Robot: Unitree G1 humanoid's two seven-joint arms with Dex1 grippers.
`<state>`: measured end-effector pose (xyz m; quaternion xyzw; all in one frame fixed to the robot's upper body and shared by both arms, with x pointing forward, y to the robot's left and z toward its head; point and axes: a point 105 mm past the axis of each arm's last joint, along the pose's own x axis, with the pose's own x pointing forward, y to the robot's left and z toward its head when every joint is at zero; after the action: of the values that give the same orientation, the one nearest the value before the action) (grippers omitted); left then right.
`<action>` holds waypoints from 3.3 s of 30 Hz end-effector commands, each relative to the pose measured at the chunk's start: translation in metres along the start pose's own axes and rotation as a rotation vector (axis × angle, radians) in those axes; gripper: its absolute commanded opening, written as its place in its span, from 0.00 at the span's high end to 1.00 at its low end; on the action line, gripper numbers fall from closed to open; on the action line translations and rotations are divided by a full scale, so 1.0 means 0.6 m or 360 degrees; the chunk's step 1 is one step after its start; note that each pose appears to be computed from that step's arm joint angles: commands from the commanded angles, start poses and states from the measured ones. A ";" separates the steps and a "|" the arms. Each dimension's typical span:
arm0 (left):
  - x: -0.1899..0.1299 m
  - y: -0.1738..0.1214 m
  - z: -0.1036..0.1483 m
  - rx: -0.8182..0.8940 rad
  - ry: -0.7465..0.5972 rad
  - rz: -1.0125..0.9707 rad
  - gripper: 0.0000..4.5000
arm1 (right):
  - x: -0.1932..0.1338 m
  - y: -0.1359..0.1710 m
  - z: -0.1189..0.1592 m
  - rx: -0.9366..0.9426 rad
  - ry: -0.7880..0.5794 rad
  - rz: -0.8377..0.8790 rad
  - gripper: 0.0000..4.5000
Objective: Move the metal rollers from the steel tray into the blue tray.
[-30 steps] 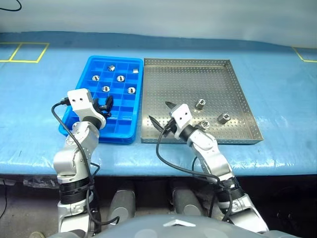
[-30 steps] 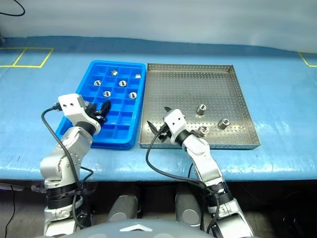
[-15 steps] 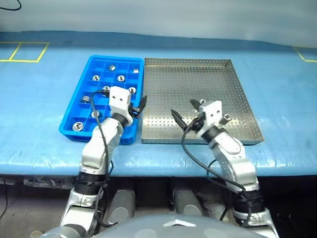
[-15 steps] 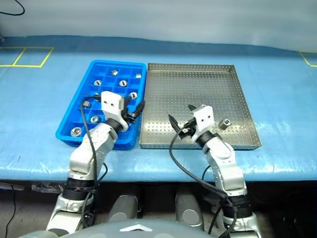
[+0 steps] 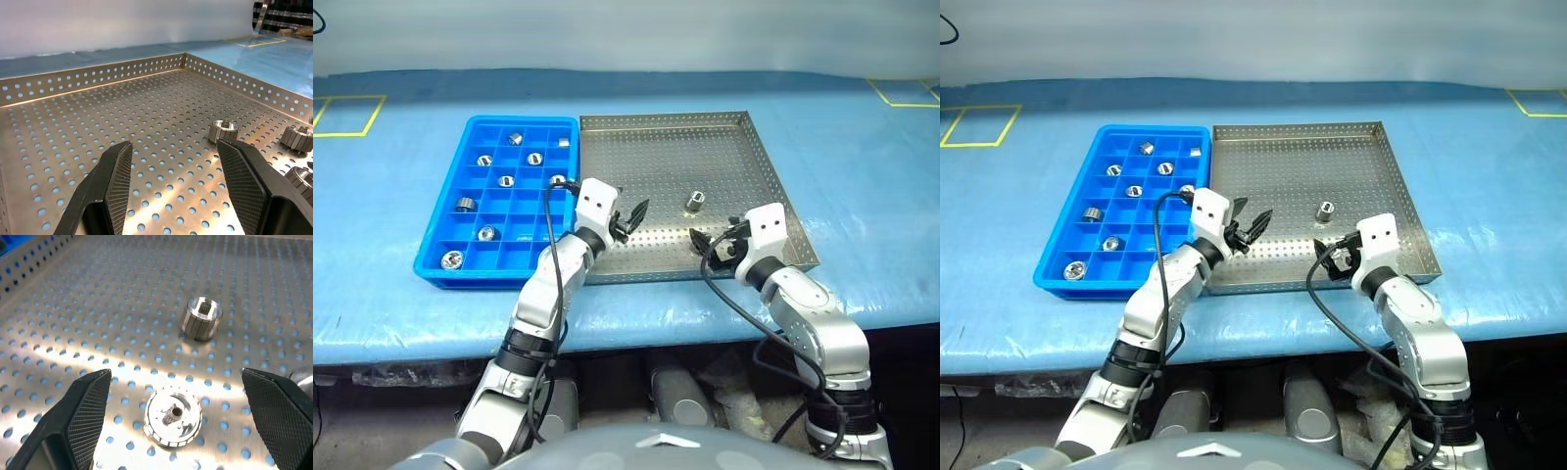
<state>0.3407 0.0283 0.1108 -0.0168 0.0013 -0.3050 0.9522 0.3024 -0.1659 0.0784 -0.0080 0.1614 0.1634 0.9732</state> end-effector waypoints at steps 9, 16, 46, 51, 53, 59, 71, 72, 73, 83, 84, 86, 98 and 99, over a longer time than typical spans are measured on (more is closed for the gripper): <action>-0.050 -0.008 0.058 0.0153 -0.0313 0.0013 0.33 | 0.037 -0.021 -0.020 -0.0024 0.0403 0.0098 0.14; -0.077 0.008 0.076 0.0231 -0.0384 0.0111 0.33 | 0.049 -0.003 -0.004 -0.0084 0.0463 0.0316 0.62; -0.216 0.131 0.034 0.0277 -0.0154 0.1019 0.33 | 0.176 0.203 0.214 -0.0217 -0.0563 0.0611 0.62; -0.216 0.124 0.037 0.0276 -0.0169 0.1016 0.33 | 0.195 0.226 0.218 -0.0176 -0.0600 0.0629 0.62; -0.219 0.125 0.037 0.0287 -0.0165 0.1028 0.33 | 0.204 0.226 0.215 -0.0149 -0.0585 0.0601 0.62; -0.230 0.131 0.040 0.0301 -0.0165 0.1061 0.33 | 0.227 0.242 0.202 -0.0080 -0.0519 0.0596 0.62; -0.252 0.136 0.047 0.0361 -0.0171 0.1146 0.33 | 0.255 0.270 0.171 -0.0148 -0.0414 0.0611 0.62; -0.253 0.135 0.047 0.0360 -0.0170 0.1149 0.33 | 0.258 0.269 0.165 -0.0154 -0.0394 0.0599 0.54; -0.254 0.135 0.047 0.0360 -0.0170 0.1152 0.33 | 0.260 0.269 0.158 -0.0159 -0.0375 0.0594 0.46; -0.236 0.125 0.064 0.0350 -0.0267 0.1085 0.33 | 0.238 0.185 0.189 -0.0117 -0.0626 0.0392 0.12; -0.230 0.120 0.067 0.0322 -0.0295 0.1040 0.33 | 0.233 0.162 0.189 -0.0132 -0.0644 0.0306 0.12; -0.218 0.109 0.071 0.0279 -0.0336 0.0945 0.33 | 0.222 0.120 0.181 -0.0167 -0.0629 0.0156 0.12; -0.170 0.069 0.071 0.0331 -0.0319 0.0553 0.33 | 0.130 -0.034 0.104 -0.0208 -0.0389 -0.0263 0.12; -0.167 0.067 0.069 0.0324 -0.0315 0.0536 0.33 | 0.123 -0.042 0.100 -0.0207 -0.0377 -0.0290 0.12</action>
<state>0.2846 0.1267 0.1427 0.0554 -0.1016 -0.1206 0.9859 0.3965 -0.1568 0.0923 -0.0682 0.0604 0.0950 0.9913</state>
